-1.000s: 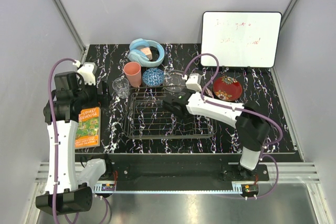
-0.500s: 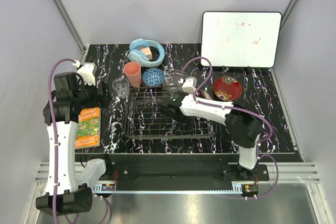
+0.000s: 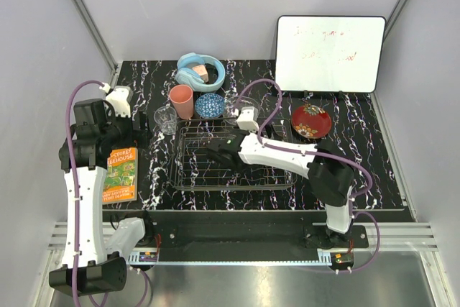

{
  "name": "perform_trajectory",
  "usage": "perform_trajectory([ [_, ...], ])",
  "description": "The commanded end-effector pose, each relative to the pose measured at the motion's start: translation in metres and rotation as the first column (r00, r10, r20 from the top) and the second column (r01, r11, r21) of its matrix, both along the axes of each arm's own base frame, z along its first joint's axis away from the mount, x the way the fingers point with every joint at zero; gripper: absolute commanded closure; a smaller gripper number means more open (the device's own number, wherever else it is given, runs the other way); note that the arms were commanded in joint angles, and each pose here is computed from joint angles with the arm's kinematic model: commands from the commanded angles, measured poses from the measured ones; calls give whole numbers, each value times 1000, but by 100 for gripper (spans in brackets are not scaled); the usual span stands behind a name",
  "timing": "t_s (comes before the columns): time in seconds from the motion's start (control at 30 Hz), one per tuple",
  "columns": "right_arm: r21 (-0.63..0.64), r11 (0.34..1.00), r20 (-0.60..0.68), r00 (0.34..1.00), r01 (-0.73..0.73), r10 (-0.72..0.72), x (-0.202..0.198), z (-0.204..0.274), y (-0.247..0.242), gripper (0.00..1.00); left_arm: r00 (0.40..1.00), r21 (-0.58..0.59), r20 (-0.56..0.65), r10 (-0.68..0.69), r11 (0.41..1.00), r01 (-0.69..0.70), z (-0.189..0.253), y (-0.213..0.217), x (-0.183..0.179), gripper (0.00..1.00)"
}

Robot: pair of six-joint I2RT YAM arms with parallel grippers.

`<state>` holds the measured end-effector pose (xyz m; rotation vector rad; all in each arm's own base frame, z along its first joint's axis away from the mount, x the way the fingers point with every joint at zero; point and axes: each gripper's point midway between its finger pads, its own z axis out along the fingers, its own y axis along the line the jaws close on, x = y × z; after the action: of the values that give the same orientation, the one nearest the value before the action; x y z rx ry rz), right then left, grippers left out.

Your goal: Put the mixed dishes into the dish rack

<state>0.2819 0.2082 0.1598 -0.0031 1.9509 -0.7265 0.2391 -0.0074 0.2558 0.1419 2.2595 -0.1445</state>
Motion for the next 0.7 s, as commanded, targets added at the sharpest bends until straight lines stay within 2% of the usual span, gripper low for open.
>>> perform_trajectory([
  [0.0,-70,997,-15,1000,-19,18,-12,66,-22,14,999,13,47,-2,1000,2,10,2,3,1],
  [0.07,-57,996,-28,998,-62,61,-4,82,-7,13,999,7,45,-3,1000,3,10,1,3,1],
  [0.1,18,996,-3,996,-85,85,4,85,13,12,999,3,43,-2,1000,2,10,1,4,1],
  [0.13,-8,989,-35,989,-145,145,10,97,24,12,999,2,43,-3,1000,3,10,0,5,1],
  [0.17,59,982,-76,980,-181,186,16,94,36,13,999,-4,40,-3,1000,3,9,0,5,1],
  [0.2,165,961,-37,972,-221,230,29,99,60,13,999,-3,43,-5,1000,5,10,-1,5,1],
  [0.23,203,941,-47,957,-271,286,38,110,70,14,999,-4,43,-4,1000,4,9,-1,4,1],
  [0.27,311,903,-83,938,-295,335,49,105,80,16,999,-3,46,-3,1000,3,10,0,4,1],
  [0.3,402,858,-37,930,-321,365,63,118,93,18,999,3,49,-4,1000,4,10,0,4,1],
  [0.33,474,798,-63,890,-372,451,68,112,110,19,999,4,49,-4,1000,4,10,0,3,1],
  [0.4,557,736,0,886,-384,463,99,125,114,20,998,14,58,-8,1000,7,11,1,2,1],
  [0.43,584,700,-32,850,-411,525,106,112,129,21,998,18,56,-11,1000,10,10,1,2,1],
  [0.5,616,667,-4,845,-419,534,133,122,130,23,998,19,57,-16,1000,15,10,1,1,1],
  [0.53,637,648,-51,816,-417,575,142,98,142,25,998,17,56,-16,1000,15,9,0,2,1],
  [0.6,665,623,-45,810,-413,585,159,99,144,28,999,12,46,-17,1000,16,7,0,3,1],
  [0.67,694,612,-99,792,-379,603,170,69,155,29,999,8,46,-18,1000,17,6,0,5,1],
])
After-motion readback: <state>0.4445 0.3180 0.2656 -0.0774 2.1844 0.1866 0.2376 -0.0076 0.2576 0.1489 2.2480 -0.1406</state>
